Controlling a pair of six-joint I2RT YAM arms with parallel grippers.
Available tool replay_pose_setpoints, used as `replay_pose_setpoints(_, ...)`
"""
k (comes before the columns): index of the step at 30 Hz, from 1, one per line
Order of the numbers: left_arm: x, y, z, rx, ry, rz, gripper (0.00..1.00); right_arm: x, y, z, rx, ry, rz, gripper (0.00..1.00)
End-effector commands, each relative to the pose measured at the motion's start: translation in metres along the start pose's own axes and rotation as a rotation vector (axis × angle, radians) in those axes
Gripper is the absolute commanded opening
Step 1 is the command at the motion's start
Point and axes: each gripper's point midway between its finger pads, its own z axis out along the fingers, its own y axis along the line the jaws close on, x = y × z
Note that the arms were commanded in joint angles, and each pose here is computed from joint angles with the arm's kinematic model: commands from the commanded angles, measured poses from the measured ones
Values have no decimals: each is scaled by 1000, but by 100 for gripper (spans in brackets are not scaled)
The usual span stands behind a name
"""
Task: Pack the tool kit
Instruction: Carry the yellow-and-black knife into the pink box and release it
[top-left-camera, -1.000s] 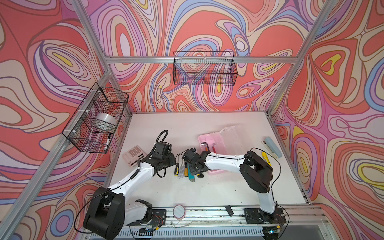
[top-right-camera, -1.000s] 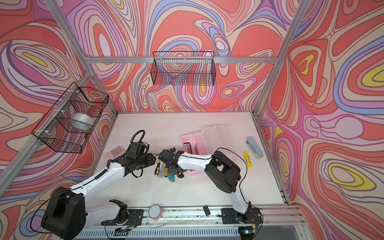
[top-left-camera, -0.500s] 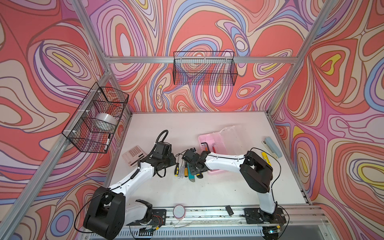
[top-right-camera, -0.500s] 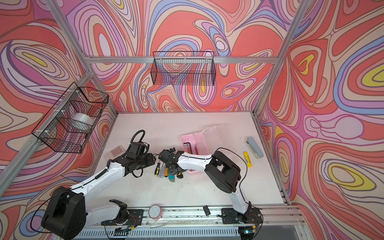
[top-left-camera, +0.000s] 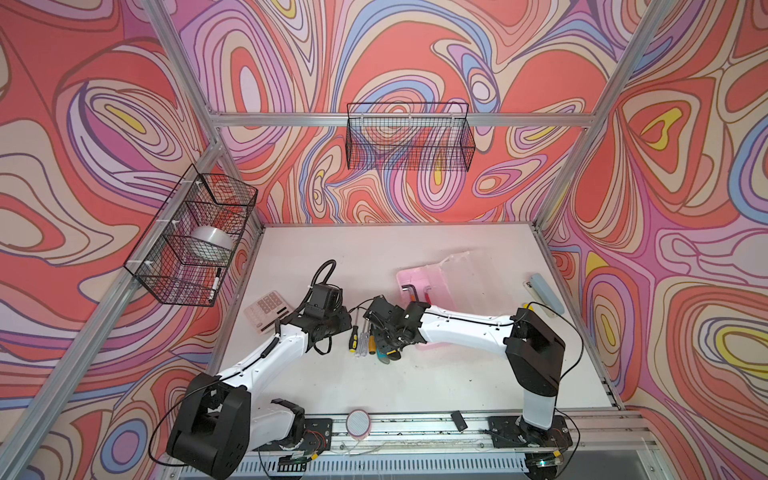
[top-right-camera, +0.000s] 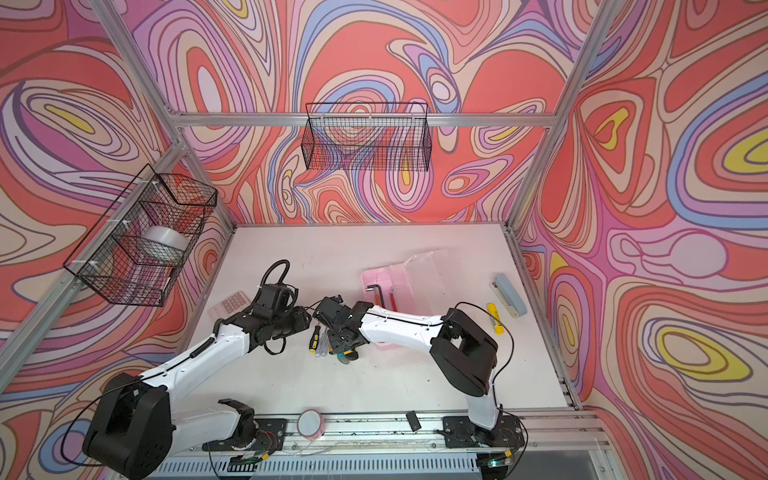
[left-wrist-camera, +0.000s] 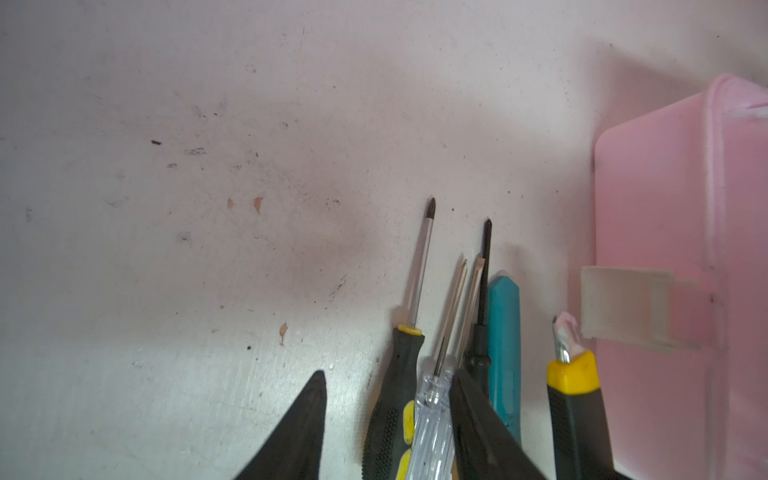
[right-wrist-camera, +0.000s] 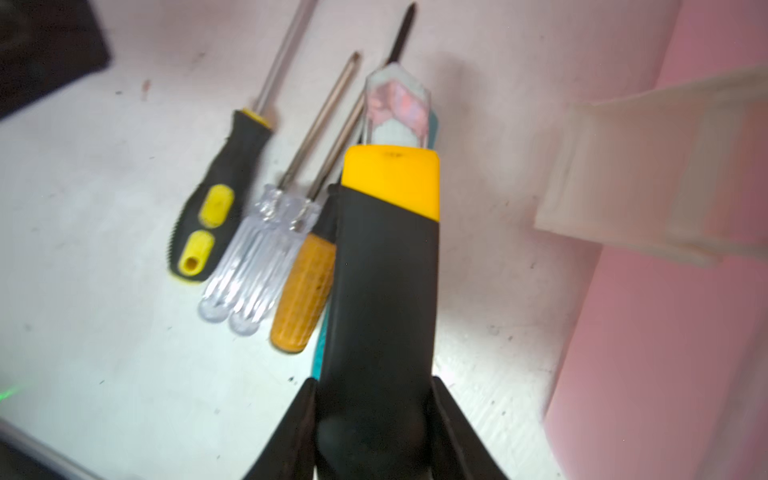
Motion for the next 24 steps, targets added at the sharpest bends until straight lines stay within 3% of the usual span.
replay_pose_setpoints(1, -12, -5, -6, 7, -34, -13, 49, 0, 1, -29, -21, -25, -10, 25)
replay_pose_setpoints(8, -12, -7, -5, 16, -31, -13, 49, -14, -41, -72, 141, -113, -7, 24)
replay_pose_setpoints(15, -11, -7, -8, 28, -39, -19, 49, -33, -121, -115, 319, -196, 69, 24)
replay_pose_setpoints(20, -9, -5, -10, 28, -48, -25, 49, -49, -178, -121, 358, -249, 141, 24)
replay_pose_setpoints(24, -8, -3, -9, 25, -49, -29, 49, -65, -196, -113, 382, -278, 130, 23)
